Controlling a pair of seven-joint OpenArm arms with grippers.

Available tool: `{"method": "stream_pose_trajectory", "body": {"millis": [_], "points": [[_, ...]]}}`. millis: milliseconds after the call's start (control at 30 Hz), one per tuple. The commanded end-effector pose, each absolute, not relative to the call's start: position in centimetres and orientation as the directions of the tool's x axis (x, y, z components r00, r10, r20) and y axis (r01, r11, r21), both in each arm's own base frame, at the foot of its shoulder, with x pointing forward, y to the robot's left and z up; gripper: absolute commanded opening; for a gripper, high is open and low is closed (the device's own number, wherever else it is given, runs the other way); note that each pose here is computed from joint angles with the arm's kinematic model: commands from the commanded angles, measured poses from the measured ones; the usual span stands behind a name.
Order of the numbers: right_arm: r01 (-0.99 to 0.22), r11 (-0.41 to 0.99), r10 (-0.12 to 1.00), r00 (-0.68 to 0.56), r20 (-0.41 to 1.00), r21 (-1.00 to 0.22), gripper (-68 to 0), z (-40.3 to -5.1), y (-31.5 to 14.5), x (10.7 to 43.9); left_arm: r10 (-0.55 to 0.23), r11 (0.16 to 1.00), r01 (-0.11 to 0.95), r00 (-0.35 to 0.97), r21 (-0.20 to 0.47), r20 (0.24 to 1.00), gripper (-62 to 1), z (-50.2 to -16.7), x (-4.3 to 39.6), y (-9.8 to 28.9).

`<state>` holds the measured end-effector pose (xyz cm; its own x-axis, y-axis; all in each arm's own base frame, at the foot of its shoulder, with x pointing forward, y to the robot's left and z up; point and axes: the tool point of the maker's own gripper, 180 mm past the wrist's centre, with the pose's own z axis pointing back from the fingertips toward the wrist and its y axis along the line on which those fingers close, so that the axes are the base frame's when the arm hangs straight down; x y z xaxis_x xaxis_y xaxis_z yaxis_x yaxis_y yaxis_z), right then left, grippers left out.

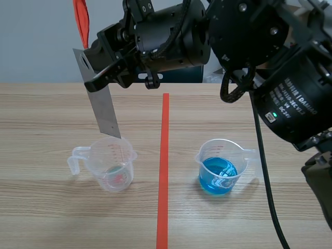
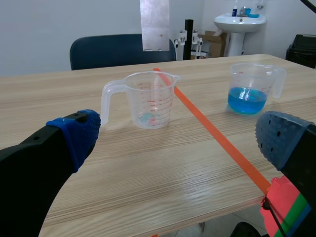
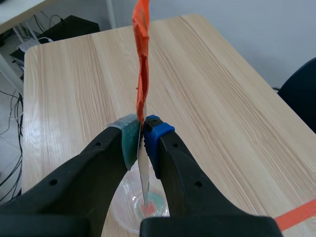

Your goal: Do the redox reaction experiment. put the plate into the left beaker

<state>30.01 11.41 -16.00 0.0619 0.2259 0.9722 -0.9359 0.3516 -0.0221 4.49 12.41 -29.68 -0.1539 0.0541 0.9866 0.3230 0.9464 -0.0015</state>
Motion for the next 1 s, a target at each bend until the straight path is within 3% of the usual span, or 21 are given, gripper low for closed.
{"method": "stream_pose_trajectory", "body": {"millis": [0,567,967], "points": [[-0.936,0.35,0.182,0.034,0.983,-0.033,-66.9,-14.5,11.5,30.0,0.074,0.947,0.32,-0.205,-0.005,0.976,1.4,-28.5,4.5,12.5],[-0.934,0.357,0.143,0.081,0.986,0.025,-66.9,-17.7,11.5,31.3,0.074,0.947,0.32,-0.205,-0.005,0.976,1.4,-28.5,4.5,12.5],[-0.942,0.335,0.197,0.059,0.979,-0.011,-66.9,-22.3,13.6,30.9,0.074,0.947,0.32,-0.205,-0.005,0.976,1.4,-28.5,4.5,12.5]]}}
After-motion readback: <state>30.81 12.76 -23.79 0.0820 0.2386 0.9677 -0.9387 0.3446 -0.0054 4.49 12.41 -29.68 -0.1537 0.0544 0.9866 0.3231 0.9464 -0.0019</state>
